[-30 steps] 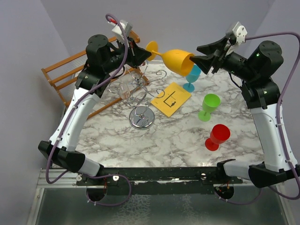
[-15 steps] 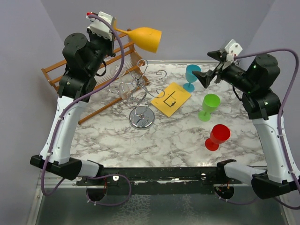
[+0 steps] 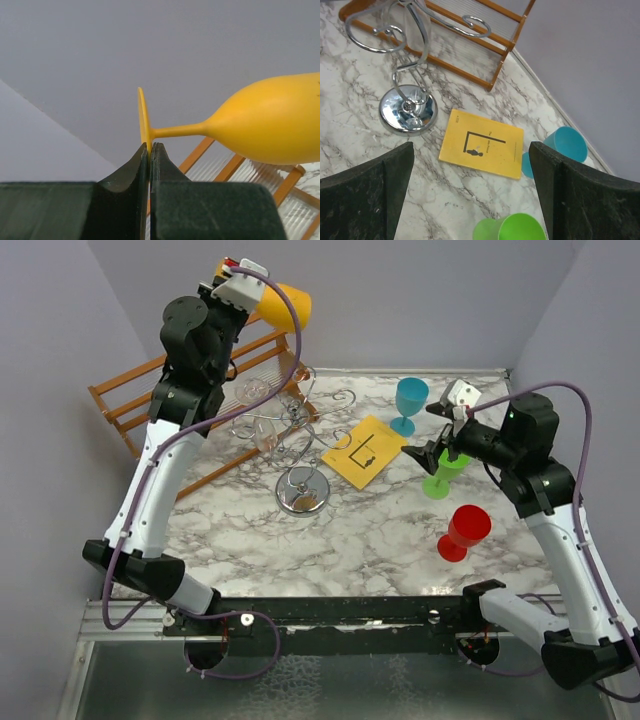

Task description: Place the wine glass upside down on the wine glass rack

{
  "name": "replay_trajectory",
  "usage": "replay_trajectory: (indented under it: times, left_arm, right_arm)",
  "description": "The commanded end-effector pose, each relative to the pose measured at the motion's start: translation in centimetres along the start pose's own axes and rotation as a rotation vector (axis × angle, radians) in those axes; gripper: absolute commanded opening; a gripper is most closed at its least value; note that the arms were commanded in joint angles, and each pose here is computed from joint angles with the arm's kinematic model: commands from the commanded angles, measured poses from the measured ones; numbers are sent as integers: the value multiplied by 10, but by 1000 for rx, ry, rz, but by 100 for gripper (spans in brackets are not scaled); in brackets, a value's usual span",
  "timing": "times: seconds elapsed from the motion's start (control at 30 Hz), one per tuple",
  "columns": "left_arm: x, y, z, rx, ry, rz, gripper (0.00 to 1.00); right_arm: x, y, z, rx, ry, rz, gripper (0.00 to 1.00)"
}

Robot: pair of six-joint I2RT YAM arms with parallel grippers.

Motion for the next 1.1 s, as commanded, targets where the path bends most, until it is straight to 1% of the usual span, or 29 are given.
replay_trajectory:
  times: [0.0,0.17,0.3,0.43,0.67,0.77,1.07]
  left_arm:
    - [-8,5,14,-75,-38,99,0]
    - [8,-10,30,-54,12,234,0]
    - [21,-29,37,-4,54,356,0]
    - [30,-48,36,66,70,458,0]
    - [45,-67,27,192,127,607,0]
    - [53,-75,23,247,145,639,0]
    - [64,-88,4,369,138,678,0]
  right_arm:
    - [-19,8,-9,-41,-85,-28,97]
    - [-23,10,-13,-50,-93,-33,97]
    - [-21,11,-14,-47,-91,-35,97]
    - [-18,11,-13,-45,-82,-37,97]
    - [-19,10,-15,-37,-82,-42,97]
    - [-18,10,-15,-33,-82,-41,98]
    - [-18,10,-16,-30,-81,-43,98]
Point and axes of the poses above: each gripper's point midway between its finger pads, its own z axis out along the fingers, its own y axis along the line the jaws close on, x = y × z, the point moved 4 cm from there along -z, back along the fingers, and after that the axes turned 13 degrees about -z, right-handed, at the moved point
